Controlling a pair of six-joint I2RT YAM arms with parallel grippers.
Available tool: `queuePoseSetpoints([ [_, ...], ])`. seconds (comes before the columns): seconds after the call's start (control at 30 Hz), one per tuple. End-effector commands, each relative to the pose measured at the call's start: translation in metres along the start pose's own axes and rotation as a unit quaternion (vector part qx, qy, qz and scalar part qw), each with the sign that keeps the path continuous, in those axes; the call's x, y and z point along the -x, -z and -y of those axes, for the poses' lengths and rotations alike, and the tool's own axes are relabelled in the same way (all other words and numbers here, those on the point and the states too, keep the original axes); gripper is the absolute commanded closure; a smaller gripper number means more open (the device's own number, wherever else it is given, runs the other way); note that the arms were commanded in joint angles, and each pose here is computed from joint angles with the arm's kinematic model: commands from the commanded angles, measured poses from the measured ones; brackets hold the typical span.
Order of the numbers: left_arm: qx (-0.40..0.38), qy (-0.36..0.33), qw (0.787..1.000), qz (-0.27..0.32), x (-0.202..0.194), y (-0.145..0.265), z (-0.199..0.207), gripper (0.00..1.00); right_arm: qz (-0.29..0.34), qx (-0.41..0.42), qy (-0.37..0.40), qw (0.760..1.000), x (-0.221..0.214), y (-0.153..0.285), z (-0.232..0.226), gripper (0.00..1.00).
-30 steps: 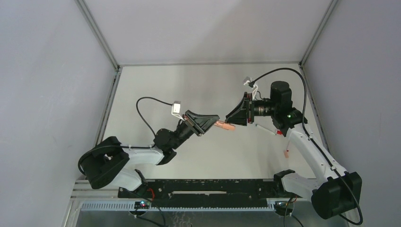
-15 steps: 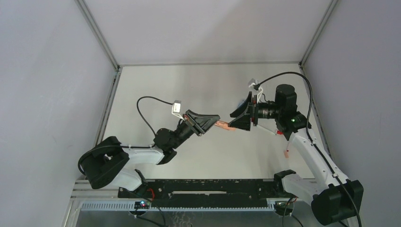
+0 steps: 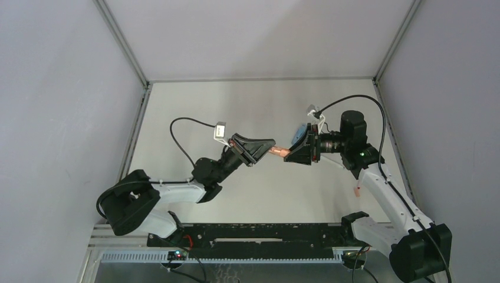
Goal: Insert the pens into the pen caps
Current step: Press the pen cap onto the pen.
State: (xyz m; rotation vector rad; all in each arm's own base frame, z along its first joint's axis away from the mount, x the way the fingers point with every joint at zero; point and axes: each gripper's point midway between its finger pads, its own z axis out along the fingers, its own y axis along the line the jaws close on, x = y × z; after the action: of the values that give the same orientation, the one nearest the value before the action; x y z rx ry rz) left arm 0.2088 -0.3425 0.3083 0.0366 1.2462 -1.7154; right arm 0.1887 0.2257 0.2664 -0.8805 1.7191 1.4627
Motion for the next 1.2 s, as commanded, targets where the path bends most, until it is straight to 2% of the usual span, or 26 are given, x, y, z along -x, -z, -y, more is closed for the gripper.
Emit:
queuePoseSetpoints([
  [0.0,-0.037,0.001,0.999,0.014,0.010,-0.011,0.021,1.00,0.012,0.023,0.022,0.999,0.012,0.000,-0.012,0.64],
  [0.13,-0.040,0.000,0.999,0.005,0.005,-0.012,0.021,1.00,0.014,0.025,0.020,0.999,0.014,0.001,-0.014,0.72],
  [0.3,-0.042,-0.004,0.999,-0.007,-0.002,-0.012,0.020,1.00,0.020,0.028,0.029,0.999,0.018,0.001,-0.015,0.74],
  [0.5,-0.042,-0.006,0.999,-0.016,-0.010,-0.014,0.019,1.00,0.021,0.029,0.027,0.999,0.019,0.001,-0.014,0.95],
  [0.6,-0.042,-0.006,0.999,-0.021,-0.013,-0.012,0.017,0.91,0.019,0.029,0.033,0.999,0.019,0.003,-0.014,0.99],
  [0.7,-0.045,-0.015,0.999,-0.023,-0.013,-0.009,0.019,0.83,0.009,0.025,0.041,0.999,0.016,0.006,-0.014,1.00],
  [0.8,-0.047,-0.017,0.998,-0.032,-0.016,-0.005,0.019,0.83,0.007,0.030,0.040,0.999,0.016,0.004,-0.015,1.00],
  [1.07,-0.044,-0.012,0.997,-0.054,-0.033,-0.011,0.011,0.99,0.009,0.032,0.022,0.999,0.024,-0.005,-0.013,0.96],
  [1.17,-0.041,-0.010,0.997,-0.059,-0.039,-0.013,0.008,1.00,0.016,0.026,0.020,0.999,0.028,-0.007,-0.010,0.93],
])
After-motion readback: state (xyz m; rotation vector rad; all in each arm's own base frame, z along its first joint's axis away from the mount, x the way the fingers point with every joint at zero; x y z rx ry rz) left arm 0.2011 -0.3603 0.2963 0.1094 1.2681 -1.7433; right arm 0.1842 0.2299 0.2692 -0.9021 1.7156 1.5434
